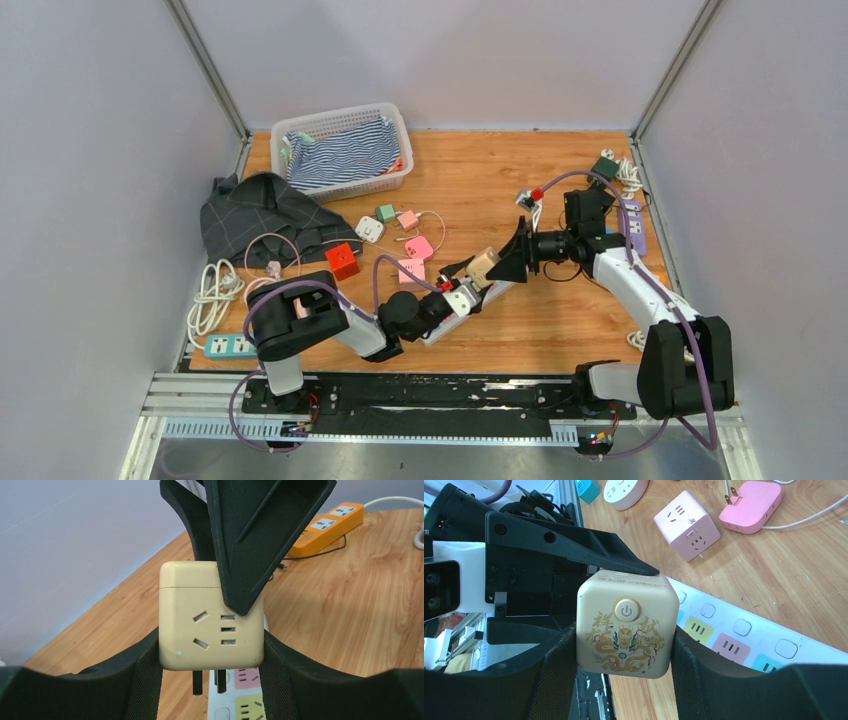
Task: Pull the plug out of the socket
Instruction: Place the plug at the center of the board.
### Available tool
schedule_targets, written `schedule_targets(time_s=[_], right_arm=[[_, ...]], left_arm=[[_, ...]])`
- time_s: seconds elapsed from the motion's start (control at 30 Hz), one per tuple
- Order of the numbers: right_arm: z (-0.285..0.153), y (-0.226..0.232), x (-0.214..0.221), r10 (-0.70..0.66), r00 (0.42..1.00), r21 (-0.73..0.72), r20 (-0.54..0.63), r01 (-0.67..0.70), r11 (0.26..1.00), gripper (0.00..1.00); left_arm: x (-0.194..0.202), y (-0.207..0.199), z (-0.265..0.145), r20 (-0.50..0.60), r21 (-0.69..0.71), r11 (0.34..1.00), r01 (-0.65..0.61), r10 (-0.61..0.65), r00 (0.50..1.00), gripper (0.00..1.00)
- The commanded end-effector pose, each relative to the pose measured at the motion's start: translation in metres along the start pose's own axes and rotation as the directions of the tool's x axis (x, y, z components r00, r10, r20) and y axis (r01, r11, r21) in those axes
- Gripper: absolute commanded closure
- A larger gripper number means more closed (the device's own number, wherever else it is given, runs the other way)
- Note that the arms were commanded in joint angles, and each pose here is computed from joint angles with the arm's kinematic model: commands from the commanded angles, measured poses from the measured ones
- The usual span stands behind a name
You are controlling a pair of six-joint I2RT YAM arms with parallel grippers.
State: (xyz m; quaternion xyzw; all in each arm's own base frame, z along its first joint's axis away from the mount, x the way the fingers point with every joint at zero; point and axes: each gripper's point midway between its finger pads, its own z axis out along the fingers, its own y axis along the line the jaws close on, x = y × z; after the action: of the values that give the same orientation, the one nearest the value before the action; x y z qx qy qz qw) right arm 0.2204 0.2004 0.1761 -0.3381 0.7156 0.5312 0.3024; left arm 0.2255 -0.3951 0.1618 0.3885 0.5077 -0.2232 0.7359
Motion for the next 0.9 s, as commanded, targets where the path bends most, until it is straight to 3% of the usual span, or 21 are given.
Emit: schedule_targets(time_s=[0.0, 0.07, 0.23, 0.4, 0.5, 0.73, 0.87], right_arm=[[0.006, 0.010, 0.006, -0.003, 1.000, -0.048, -0.020, 0.002, 0.999, 1.00], [0.006, 0.008, 0.007, 0.002, 1.000, -0.033, -0.028, -0.003, 0.999, 0.95], [0.005, 0.008, 0.007, -0.004, 1.000, -0.021, -0.031, 0.004, 1.000, 0.52], [0.004, 0.009, 0.006, -0.018, 0.999, -0.020, -0.035, 0.017, 1.000, 0.28], [0.004, 0.011, 0.006, -0.035, 0.999, -0.030, -0.039, 0.034, 0.999, 0.01], [0.001, 0.013, 0.005, -0.067, 0.997, -0.027, -0.044, 0.066, 0.997, 0.00], [-0.004, 0.010, 0.003, -0.084, 0.996, -0.003, -0.041, 0.084, 0.996, 0.00]], left_arm=[[-0.010, 0.011, 0.000, 0.026, -0.056, 0.997, 0.052, -0.051, 0.998, 1.00], [-0.010, 0.010, -0.003, 0.023, -0.049, 0.996, 0.074, -0.073, 0.997, 1.00], [-0.008, 0.008, -0.013, 0.025, -0.040, 0.992, 0.116, -0.115, 0.993, 1.00], [0.000, 0.007, -0.025, -0.001, -0.038, 0.988, 0.149, -0.150, 0.989, 1.00], [0.004, 0.006, -0.032, -0.018, -0.035, 0.983, 0.179, -0.180, 0.984, 1.00], [0.016, 0.008, -0.045, -0.062, -0.053, 0.950, 0.308, -0.311, 0.948, 1.00], [0.024, 0.025, -0.053, -0.102, -0.099, 0.884, 0.457, -0.466, 0.879, 1.00]])
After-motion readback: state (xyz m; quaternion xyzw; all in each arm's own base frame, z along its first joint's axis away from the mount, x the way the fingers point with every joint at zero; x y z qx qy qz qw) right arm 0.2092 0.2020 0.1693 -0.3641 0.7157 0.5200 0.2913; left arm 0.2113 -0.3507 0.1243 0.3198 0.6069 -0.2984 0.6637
